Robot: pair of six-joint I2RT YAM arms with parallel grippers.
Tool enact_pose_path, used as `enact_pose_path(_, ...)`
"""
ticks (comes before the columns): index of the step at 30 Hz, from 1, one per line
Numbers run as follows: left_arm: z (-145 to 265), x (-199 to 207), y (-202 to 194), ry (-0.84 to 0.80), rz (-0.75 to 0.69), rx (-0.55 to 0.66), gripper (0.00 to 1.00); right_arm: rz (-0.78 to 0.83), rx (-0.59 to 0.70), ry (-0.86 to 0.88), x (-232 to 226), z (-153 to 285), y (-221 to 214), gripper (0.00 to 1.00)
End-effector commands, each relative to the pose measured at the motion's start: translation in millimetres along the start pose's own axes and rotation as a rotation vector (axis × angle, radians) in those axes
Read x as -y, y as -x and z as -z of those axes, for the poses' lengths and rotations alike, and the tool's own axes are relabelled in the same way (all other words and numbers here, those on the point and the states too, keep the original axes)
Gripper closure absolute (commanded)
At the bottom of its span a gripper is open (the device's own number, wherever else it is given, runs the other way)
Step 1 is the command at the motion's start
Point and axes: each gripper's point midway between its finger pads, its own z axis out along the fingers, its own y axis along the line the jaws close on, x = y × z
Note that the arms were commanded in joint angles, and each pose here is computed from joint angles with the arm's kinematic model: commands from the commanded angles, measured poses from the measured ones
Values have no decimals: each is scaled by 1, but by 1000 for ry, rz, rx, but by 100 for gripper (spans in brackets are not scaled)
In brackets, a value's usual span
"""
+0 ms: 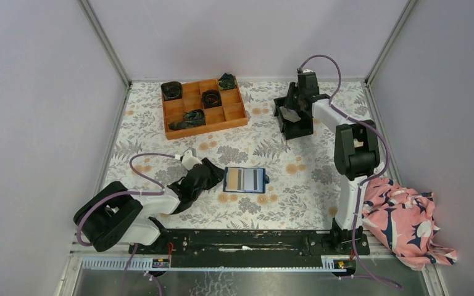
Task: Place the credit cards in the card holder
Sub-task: Pick up the credit card from the storage box.
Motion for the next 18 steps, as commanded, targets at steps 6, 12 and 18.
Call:
enact_pose_path(6, 1, 2, 2, -11, -3, -3, 46, 17, 73, 4, -12, 37, 20, 81)
enact_pose_path(12, 1, 11, 6, -30, -2, 3, 45, 82, 117, -81, -6, 58, 29, 92)
enact_pose_path(18, 0, 29, 15, -64, -13, 18, 45, 140, 176, -173, 4, 87, 34, 100)
